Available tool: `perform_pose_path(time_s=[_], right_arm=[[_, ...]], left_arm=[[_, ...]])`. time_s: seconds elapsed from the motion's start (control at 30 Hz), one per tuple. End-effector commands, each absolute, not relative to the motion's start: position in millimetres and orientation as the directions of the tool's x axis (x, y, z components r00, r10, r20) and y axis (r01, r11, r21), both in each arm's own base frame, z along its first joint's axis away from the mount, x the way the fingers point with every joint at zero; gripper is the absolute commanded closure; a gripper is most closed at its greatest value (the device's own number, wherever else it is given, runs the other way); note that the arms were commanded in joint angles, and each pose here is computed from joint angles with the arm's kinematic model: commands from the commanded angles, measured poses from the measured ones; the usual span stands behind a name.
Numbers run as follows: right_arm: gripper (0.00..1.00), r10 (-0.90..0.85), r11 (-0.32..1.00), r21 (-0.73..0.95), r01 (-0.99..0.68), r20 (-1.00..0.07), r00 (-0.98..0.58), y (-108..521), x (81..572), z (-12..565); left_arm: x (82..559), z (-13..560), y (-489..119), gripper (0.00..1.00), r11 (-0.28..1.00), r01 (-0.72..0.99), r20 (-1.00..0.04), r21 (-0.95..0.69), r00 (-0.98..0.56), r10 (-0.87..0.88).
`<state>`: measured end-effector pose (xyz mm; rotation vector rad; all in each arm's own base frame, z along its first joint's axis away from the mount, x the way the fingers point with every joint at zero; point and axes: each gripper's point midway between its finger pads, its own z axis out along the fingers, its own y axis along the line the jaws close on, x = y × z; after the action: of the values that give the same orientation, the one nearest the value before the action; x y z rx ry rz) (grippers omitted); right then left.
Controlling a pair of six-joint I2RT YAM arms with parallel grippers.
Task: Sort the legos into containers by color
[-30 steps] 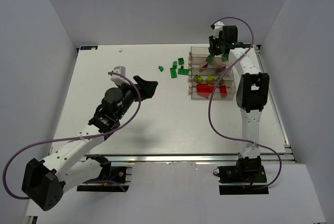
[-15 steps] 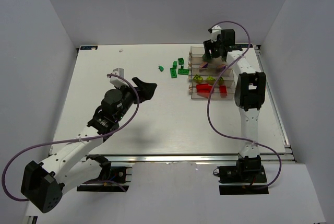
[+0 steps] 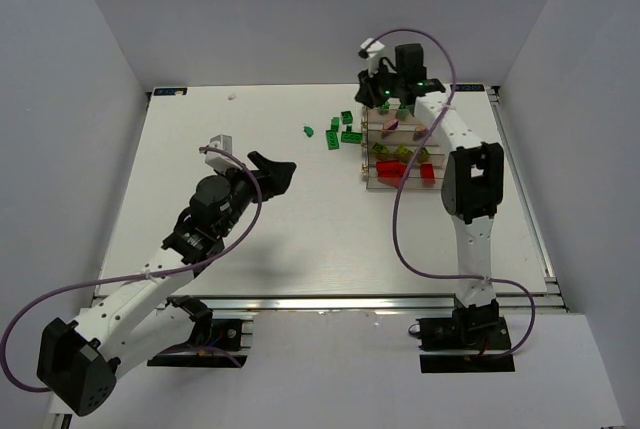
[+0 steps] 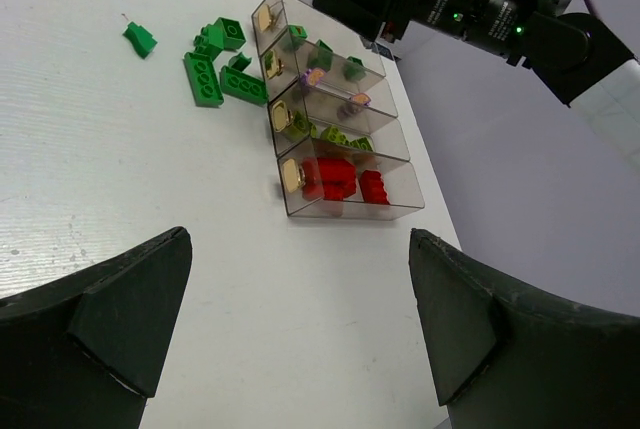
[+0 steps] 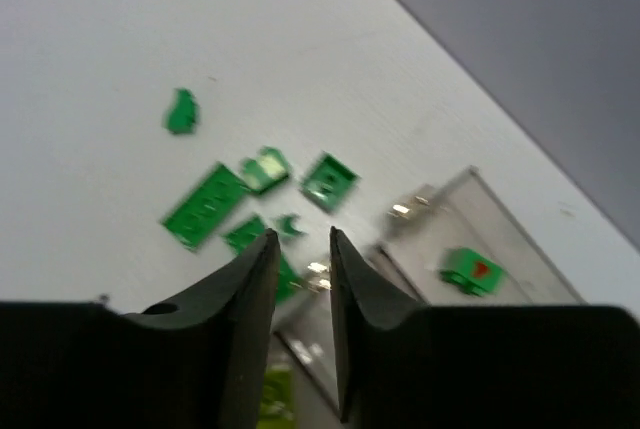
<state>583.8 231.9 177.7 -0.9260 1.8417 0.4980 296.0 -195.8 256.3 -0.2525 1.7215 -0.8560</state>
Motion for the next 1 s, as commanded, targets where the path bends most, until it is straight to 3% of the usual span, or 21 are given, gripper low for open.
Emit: perform_pose_path(time_s=[0.0,0.27,0.53,0.97], right_arm=[[0.63,-0.399,0.592,-0.009,-0.806,-0.872,-0.284,271,553,165],[0.37,-0.432,0.721,-0.004,-0.693,-0.784,-0.445,304,548,121],[0.32,-0.434,0.776,-0.033,-0.63,-0.753,-0.494,311,553,88],[0.34,-0.462,0.727,-0.029,-0.686,-0.759,-0.458,330,555,65]], left_arm=[[292,255,-189,0.02,0.712,0.238,-0.745,-0.661,-0.327,-0.582],[287,249,-183,0.02,0.707,0.213,-0.731,-0.674,-0.33,-0.597],[283,249,-178,0.02,0.701,0.197,-0.72,-0.686,-0.328,-0.612],[283,242,-176,0.02,0.706,0.176,-0.716,-0.686,-0.336,-0.611]])
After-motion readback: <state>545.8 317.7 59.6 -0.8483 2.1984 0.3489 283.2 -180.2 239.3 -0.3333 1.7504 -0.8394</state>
